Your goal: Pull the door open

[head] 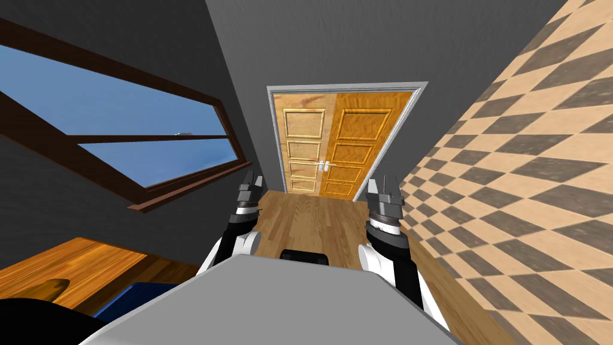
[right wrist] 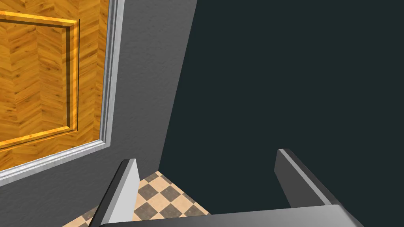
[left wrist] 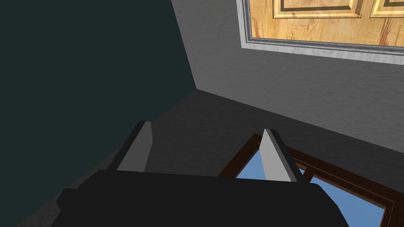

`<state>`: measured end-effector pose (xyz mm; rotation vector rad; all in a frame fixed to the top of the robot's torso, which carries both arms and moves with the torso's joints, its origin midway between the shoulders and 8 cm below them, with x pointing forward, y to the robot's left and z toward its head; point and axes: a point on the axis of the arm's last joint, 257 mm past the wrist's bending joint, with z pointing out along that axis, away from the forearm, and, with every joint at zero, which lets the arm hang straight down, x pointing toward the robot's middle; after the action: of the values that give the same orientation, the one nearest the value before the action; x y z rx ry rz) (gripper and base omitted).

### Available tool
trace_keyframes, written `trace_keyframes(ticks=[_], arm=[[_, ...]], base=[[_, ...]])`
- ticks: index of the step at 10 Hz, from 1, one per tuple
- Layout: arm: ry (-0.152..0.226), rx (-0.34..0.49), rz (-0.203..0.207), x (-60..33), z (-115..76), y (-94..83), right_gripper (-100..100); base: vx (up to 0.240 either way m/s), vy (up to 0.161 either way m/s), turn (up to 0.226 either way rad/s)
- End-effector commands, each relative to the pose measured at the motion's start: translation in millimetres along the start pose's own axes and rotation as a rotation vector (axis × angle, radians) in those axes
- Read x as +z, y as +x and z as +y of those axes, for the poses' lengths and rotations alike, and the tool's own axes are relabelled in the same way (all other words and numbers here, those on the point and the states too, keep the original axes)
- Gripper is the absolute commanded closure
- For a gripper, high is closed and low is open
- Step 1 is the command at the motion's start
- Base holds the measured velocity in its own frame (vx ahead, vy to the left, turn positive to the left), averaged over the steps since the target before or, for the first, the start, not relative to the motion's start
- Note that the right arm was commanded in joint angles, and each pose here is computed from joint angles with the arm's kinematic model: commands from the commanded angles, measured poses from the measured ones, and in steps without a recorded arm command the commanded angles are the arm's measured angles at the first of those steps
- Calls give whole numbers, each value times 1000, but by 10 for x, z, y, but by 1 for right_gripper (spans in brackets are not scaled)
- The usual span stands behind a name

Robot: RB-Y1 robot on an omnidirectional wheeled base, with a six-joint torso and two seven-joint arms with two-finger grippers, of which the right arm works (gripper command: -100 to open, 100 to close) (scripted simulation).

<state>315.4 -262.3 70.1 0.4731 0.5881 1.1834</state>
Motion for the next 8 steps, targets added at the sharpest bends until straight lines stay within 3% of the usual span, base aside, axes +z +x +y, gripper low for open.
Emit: trace_keyframes(ticks=[1, 8], arm=[[20, 7, 11, -22, -135, 25, -100], [114, 30, 51, -141, -759, 92, -100]], base=[[-24, -32, 96], [85, -12, 69]])
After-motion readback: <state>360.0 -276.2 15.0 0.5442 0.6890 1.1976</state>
